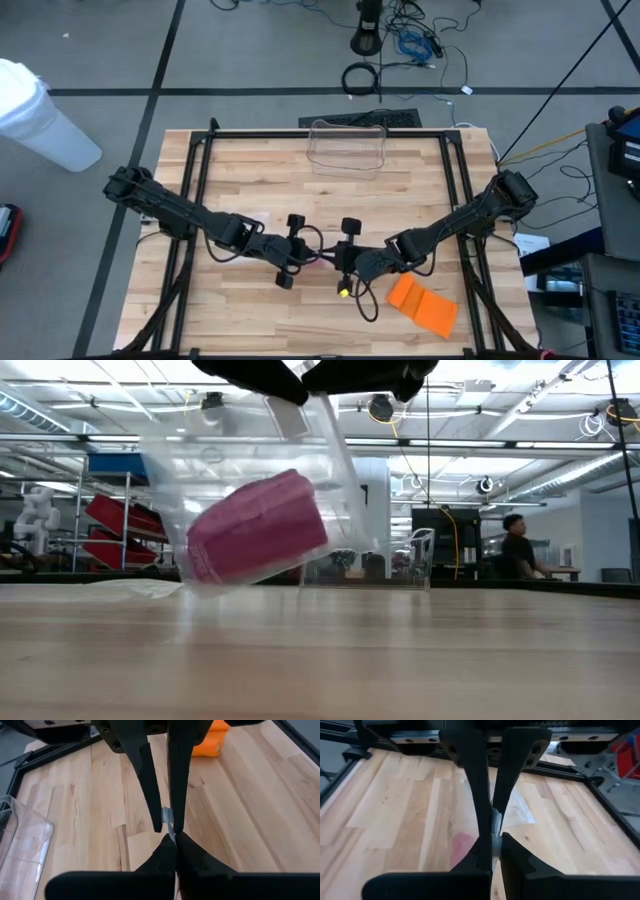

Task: Roll bandage
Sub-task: Close the zip bag

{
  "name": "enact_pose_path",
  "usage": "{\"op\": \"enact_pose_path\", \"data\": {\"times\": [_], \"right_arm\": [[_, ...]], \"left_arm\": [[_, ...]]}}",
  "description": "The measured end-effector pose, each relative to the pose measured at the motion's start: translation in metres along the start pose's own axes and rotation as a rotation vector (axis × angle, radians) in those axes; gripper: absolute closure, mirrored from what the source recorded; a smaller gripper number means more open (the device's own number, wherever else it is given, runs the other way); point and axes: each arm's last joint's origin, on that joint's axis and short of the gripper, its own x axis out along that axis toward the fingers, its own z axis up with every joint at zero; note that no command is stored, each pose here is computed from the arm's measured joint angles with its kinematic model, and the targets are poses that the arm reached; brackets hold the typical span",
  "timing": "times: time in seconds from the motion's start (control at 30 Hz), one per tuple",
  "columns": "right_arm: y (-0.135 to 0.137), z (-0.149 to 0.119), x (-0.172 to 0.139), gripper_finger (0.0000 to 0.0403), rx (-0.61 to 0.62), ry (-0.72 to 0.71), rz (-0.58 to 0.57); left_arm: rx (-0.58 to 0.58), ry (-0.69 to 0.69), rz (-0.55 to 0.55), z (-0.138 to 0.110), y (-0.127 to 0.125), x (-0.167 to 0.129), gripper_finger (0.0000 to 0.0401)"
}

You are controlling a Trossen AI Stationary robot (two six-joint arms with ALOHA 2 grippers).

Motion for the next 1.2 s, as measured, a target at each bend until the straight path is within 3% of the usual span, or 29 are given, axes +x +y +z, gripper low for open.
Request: {"op": "enact_pose_path", "data": {"times": [0.87, 1.0, 1.2], "right_arm": [[0.001, -0.004, 0.0, 0.0399, 0.034, 0.052, 0.08], [0.002, -0.004, 0.0, 0.0395, 0.042, 0.062, 0.143], [0.001, -0.007, 0.001, 0.0392, -0.002, 0.075, 0.121]], "left_arm": [[0.073, -0.063, -0.019, 0.01, -0.02, -0.009, 0.0401], [0.077, -0.077, -0.033, 0.011, -0.022, -0.009, 0.0401], [0.077, -0.083, -0.035, 0.012, -0.022, -0.01, 0.0401]]}}
